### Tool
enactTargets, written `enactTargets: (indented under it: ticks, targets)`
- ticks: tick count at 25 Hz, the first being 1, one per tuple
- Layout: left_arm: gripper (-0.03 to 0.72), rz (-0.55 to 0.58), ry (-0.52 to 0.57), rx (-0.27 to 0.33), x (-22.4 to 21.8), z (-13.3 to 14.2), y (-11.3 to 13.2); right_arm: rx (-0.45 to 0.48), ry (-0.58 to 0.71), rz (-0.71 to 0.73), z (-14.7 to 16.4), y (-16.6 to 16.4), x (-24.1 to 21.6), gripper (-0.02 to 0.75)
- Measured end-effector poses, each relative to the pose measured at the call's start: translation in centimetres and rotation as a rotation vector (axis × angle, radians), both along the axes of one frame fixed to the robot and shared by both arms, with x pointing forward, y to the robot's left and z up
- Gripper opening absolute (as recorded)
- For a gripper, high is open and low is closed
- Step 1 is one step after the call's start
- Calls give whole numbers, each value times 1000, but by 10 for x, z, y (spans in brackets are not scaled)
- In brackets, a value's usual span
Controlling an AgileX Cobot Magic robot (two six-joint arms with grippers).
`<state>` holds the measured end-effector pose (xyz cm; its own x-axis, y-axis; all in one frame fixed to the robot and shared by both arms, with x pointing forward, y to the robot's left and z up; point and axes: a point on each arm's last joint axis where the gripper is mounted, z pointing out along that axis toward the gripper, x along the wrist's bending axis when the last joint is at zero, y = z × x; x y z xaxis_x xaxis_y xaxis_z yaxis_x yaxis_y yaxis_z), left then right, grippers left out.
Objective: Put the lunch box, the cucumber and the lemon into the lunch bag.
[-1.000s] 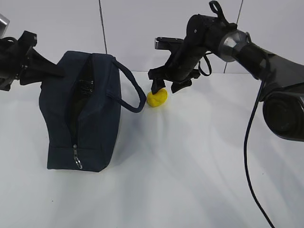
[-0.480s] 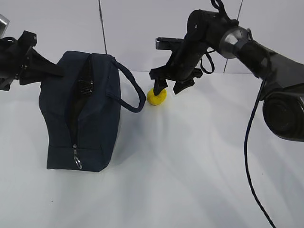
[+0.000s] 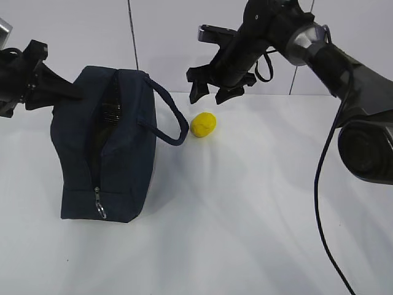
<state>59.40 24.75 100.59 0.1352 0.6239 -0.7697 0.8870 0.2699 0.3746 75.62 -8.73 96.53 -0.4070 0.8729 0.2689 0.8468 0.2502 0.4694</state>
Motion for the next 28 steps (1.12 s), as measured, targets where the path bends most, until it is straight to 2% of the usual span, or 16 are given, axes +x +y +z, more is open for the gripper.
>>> enactTargets:
  ticks: [8, 16, 28]
  targets:
    - [8, 0, 0, 0, 0, 0, 0, 7, -60, -92, -8, 0, 10, 561]
    - [8, 2, 0, -3, 0, 0, 0, -11, -43, -97, -24, 0, 12, 561]
    - [8, -3, 2, -9, 0, 1, -1, -34, -9, -69, -32, 0, 9, 561]
